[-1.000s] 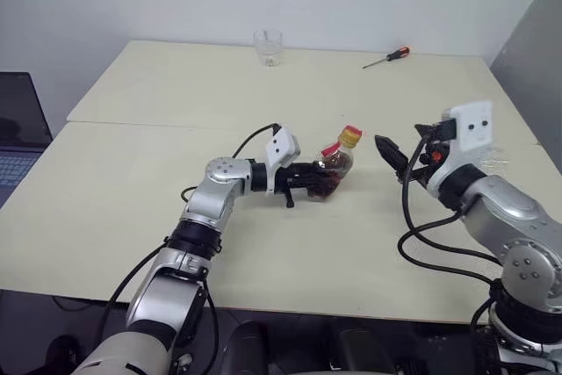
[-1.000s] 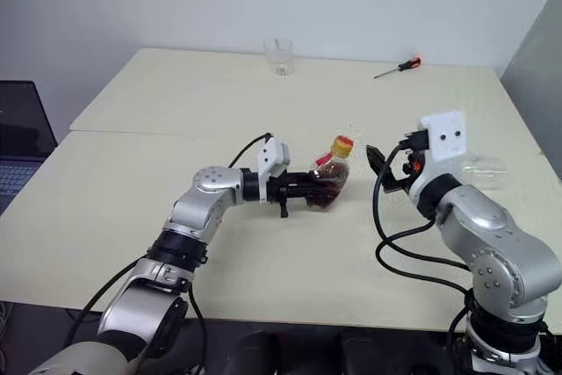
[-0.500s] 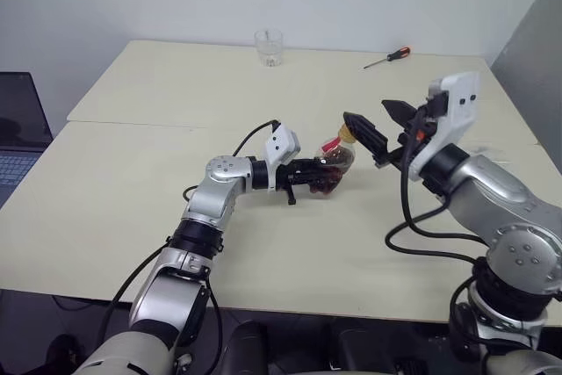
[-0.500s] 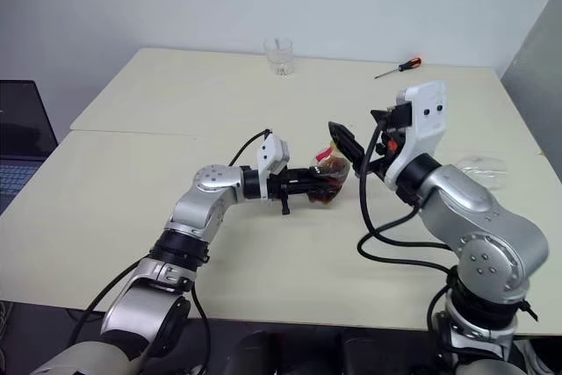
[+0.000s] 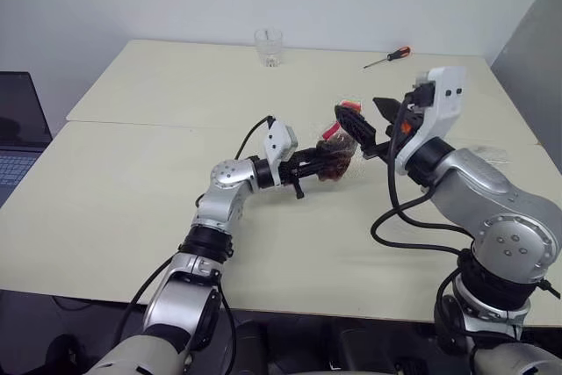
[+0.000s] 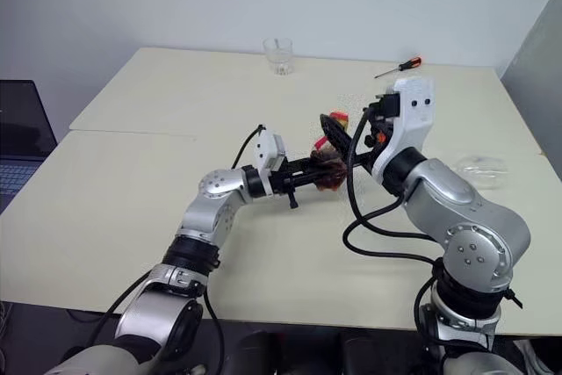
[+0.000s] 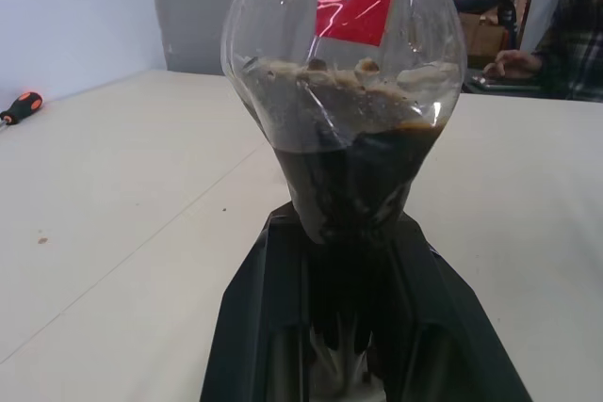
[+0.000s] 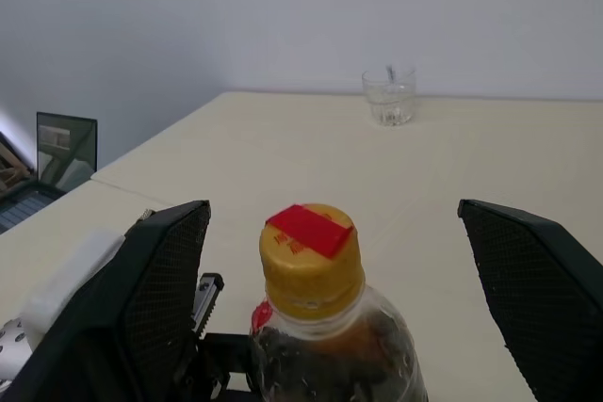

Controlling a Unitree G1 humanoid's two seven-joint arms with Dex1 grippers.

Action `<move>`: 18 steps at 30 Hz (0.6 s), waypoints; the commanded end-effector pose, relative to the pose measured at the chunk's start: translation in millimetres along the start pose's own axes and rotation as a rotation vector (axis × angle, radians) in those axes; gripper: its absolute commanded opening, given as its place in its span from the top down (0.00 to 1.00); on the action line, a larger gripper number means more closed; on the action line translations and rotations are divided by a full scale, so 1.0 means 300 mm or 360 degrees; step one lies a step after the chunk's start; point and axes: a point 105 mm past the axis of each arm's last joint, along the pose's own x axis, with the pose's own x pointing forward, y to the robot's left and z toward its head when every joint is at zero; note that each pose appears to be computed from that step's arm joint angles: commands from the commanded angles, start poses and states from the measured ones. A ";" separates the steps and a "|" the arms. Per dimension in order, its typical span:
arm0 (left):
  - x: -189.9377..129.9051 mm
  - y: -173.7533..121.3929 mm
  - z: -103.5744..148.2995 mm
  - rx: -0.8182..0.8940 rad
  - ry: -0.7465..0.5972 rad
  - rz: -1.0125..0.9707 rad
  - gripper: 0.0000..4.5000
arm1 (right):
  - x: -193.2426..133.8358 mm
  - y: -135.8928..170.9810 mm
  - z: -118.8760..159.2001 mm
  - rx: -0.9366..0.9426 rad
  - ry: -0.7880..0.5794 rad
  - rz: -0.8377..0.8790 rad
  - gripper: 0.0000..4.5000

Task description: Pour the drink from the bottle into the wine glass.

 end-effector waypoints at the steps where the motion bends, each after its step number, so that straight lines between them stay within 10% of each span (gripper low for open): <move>1: 0.027 -0.006 0.054 0.0060 -0.0111 -0.0008 0.89 | 0.003 0.038 0.041 -0.0034 -0.0082 0.0029 0.00; 18: 0.072 -0.069 0.060 0.0065 -0.0192 -0.0079 0.89 | 0.062 0.032 0.047 -0.0060 -0.0107 -0.0101 0.00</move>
